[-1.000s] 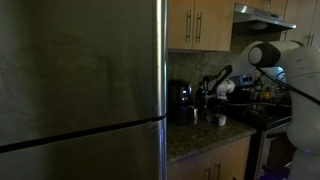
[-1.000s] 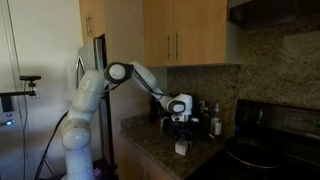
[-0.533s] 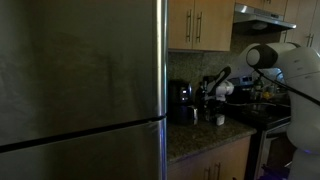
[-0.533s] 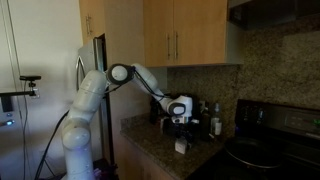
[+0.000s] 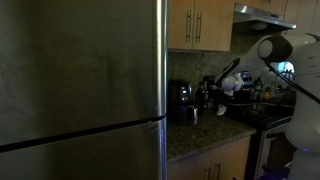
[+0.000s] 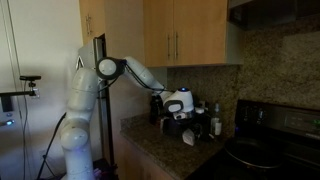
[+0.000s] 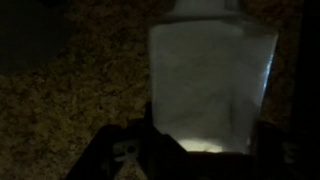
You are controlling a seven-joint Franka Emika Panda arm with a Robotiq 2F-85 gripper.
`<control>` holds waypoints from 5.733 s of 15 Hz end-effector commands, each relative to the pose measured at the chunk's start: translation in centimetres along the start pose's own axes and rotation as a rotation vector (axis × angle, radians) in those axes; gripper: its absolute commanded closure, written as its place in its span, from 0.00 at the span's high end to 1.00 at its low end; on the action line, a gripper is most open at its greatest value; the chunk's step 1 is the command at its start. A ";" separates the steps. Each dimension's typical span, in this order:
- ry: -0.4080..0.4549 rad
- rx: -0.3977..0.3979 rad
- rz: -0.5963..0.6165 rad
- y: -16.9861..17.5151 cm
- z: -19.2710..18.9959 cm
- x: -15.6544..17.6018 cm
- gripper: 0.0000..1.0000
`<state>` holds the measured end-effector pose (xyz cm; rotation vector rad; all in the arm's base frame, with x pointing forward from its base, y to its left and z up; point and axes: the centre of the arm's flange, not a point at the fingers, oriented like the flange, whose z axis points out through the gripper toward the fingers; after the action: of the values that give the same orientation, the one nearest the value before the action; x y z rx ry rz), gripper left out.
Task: Move the jar to the back of the counter
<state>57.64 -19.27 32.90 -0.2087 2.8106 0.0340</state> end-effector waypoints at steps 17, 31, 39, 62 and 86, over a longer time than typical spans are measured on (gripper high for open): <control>-0.284 0.096 0.249 0.6 6.0 1.9 0.69; -0.545 0.240 0.199 -3.1 2.9 -1.3 0.69; -0.612 0.306 0.177 -1.8 6.5 -0.2 0.44; -0.584 0.229 0.283 -2.2 12.5 1.8 0.44; -0.586 0.408 0.284 1.1 18.9 -4.9 0.44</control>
<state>72.94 -19.89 21.18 0.2416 2.1282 -0.3401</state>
